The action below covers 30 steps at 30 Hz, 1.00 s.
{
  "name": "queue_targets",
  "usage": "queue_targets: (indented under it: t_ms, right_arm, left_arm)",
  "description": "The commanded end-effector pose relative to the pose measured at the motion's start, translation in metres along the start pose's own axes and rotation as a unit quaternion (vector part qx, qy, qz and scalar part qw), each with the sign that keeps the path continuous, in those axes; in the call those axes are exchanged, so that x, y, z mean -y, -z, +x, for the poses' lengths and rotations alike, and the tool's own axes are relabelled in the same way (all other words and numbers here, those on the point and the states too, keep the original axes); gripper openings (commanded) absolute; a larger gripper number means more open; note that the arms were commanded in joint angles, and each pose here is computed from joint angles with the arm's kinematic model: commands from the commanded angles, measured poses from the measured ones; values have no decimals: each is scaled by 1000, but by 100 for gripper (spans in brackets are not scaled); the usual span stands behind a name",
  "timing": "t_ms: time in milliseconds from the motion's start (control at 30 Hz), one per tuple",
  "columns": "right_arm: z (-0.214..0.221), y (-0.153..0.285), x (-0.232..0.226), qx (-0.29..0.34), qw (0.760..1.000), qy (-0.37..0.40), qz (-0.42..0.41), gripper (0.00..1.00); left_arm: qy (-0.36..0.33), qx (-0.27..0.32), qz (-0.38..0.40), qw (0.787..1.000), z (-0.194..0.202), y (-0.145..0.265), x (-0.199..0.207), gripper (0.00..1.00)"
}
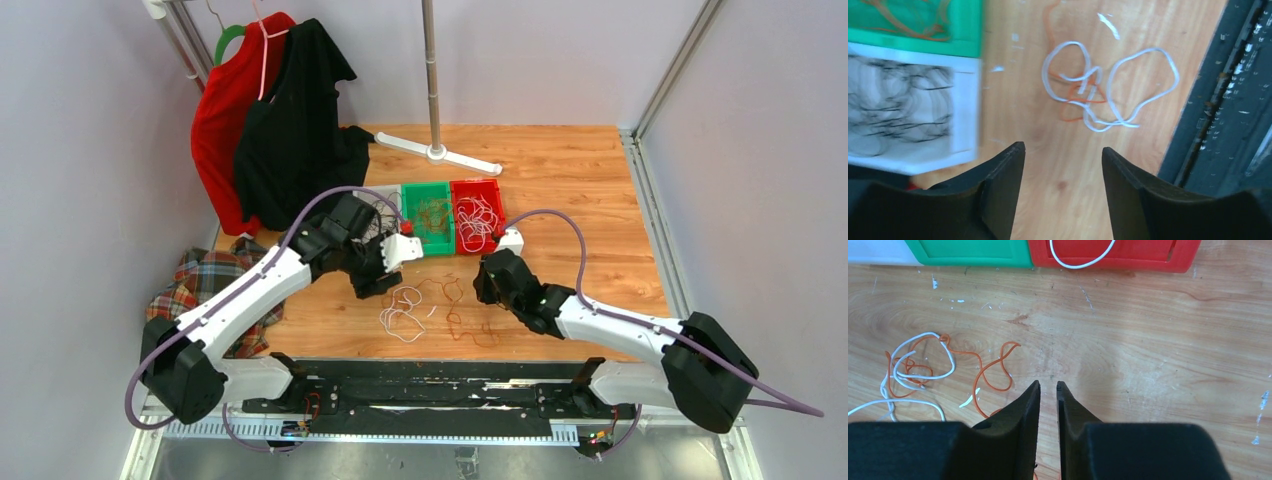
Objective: Untangle the cables
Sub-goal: Pick up the cable at the center of the board.
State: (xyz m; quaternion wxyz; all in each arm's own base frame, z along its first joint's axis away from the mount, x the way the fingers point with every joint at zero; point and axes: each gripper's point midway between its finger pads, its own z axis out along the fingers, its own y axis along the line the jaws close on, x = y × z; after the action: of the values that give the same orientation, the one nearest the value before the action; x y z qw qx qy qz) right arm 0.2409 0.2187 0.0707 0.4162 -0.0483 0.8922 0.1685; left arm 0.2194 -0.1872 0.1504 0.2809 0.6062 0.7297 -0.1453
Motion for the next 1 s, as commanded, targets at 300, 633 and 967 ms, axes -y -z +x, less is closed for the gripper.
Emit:
queue_targets:
  t_ms: [300,633,967]
  right_arm:
    - [-9,4,3,15,1000,18,13,46]
    - [-6,0,-15,12,999,17,-34,52]
    - [-7,0,-35,21,995,20,-92,54]
  left_arm:
    - [31,-67,-19,997,50,-83,20,71]
    - [-22,-75,-52,996,57,-83,6,8]
    - [-90,-39,-92,991,34,-54,-10,1]
